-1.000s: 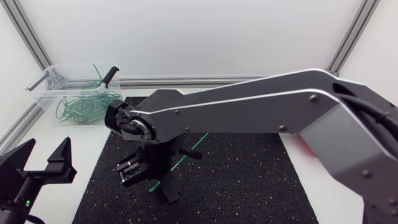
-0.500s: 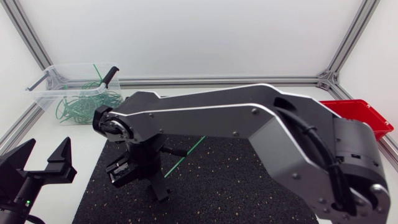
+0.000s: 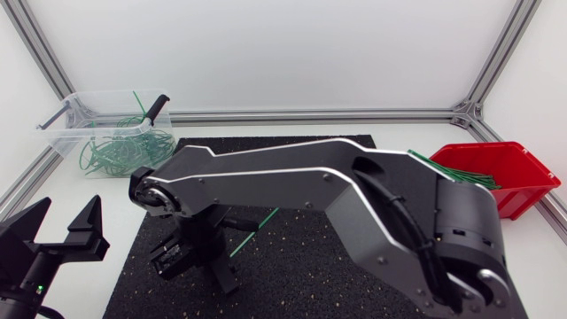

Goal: Take a green cable tie from the red box, thread the tail through the head to close it, then place it in the transparent bin on the left.

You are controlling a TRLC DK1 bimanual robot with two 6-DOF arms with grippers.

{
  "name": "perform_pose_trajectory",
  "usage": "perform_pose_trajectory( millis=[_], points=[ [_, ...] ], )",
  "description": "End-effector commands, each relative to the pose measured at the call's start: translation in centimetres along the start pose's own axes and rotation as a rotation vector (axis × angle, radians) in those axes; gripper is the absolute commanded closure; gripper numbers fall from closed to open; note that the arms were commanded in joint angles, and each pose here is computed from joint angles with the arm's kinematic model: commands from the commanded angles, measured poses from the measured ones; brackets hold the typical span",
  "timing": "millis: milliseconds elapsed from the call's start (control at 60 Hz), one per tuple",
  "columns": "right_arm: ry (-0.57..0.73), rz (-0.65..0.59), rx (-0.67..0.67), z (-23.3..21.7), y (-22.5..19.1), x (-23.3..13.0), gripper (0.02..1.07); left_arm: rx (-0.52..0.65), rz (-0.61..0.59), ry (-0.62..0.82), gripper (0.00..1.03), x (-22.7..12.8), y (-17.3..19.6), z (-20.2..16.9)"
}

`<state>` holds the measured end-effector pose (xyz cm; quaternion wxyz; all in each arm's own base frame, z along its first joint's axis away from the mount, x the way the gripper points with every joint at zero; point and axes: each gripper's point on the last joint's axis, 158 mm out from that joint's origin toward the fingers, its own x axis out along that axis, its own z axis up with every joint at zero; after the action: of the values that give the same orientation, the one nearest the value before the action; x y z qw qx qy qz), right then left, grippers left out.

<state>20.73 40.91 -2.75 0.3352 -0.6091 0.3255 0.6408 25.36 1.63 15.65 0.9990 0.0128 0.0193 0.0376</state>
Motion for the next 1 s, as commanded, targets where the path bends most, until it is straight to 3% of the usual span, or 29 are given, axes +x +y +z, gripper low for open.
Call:
perform_pose_trajectory(
  millis=[0, 500, 983],
  points=[
    [0.009, 0.022, -0.036, 0.3, 0.2, 0.9, 0.75, -0.010, -0.006, 0.051, 0.04, 0.1, -0.2, -2.3],
    [0.068, 0.024, -0.022, -1.3, -0.1, 1.4, 0.89, -0.011, -0.009, 0.051, 0.04, 0.1, -0.3, -2.3],
    [-0.042, -0.063, 0.050, -2.4, -0.4, -8.3, 1.00, -0.010, -0.038, 0.045, 0.04, 0.1, -1.0, -2.1]
  ],
)
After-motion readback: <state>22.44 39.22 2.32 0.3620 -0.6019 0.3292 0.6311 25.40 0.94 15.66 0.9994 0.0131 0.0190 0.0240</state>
